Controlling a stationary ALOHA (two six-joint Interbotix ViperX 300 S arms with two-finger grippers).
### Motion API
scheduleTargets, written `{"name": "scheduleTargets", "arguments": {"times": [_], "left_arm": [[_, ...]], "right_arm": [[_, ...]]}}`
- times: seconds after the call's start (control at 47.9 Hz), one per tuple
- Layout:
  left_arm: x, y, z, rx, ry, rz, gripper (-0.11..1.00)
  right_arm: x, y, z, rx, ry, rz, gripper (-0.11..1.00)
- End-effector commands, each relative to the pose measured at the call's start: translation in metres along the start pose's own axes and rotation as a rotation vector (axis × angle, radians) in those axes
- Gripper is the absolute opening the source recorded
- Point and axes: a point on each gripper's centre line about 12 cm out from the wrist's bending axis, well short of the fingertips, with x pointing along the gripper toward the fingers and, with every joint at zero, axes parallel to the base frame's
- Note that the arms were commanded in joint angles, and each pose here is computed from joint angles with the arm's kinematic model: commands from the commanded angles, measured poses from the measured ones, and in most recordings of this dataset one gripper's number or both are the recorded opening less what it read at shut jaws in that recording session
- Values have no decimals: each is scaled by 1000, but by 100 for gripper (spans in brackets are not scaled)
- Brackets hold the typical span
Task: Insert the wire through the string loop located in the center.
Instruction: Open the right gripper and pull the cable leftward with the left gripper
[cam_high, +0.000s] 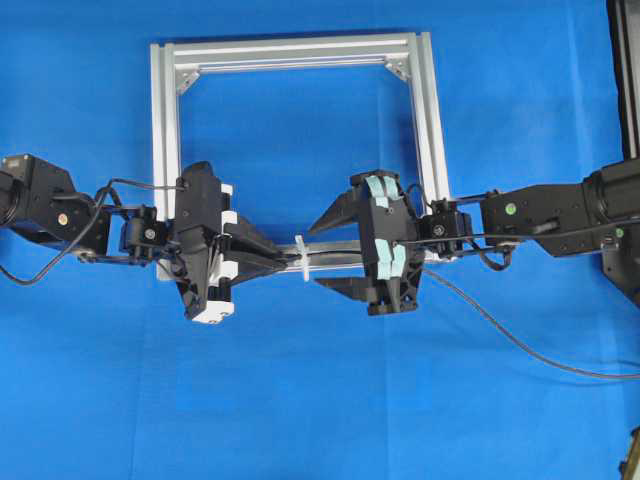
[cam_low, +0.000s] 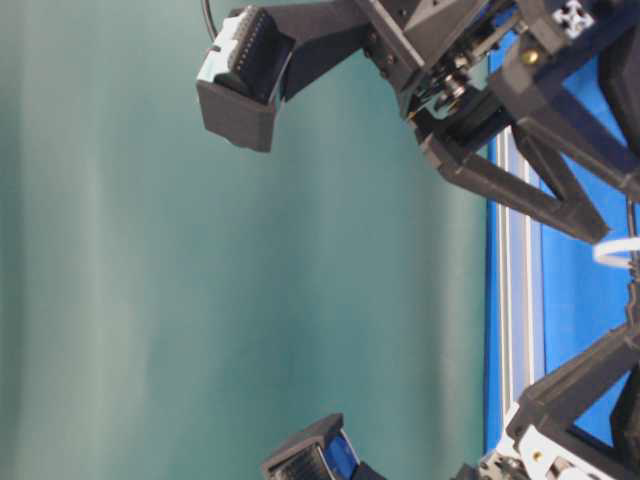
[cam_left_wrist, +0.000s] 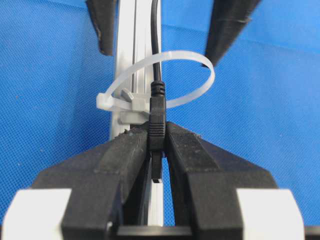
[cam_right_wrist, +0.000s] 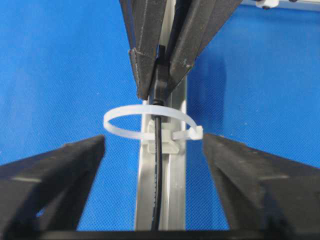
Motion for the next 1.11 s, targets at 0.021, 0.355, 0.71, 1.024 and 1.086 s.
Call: {"name": "scheduleTargets", "arguments": {"times": [0.021, 0.355, 0.71, 1.024, 1.086], "left_arm": [[-1, -2, 9, 1, -31, -7, 7], [-8, -1, 9, 2, -31, -7, 7], [-55, -1, -4, 10, -13, -18, 7], [-105, 2, -31, 12, 20, -36, 7], [-115, 3, -35, 12, 25, -38, 7]], "right_arm": [[-1, 2, 11, -2, -30, 6, 89], [-1, 2, 11, -3, -29, 5, 96], [-3, 2, 12, -2, -32, 6, 96], [-4, 2, 15, -1, -20, 3, 96], [-4, 2, 15, 1, -15, 3, 96]]}}
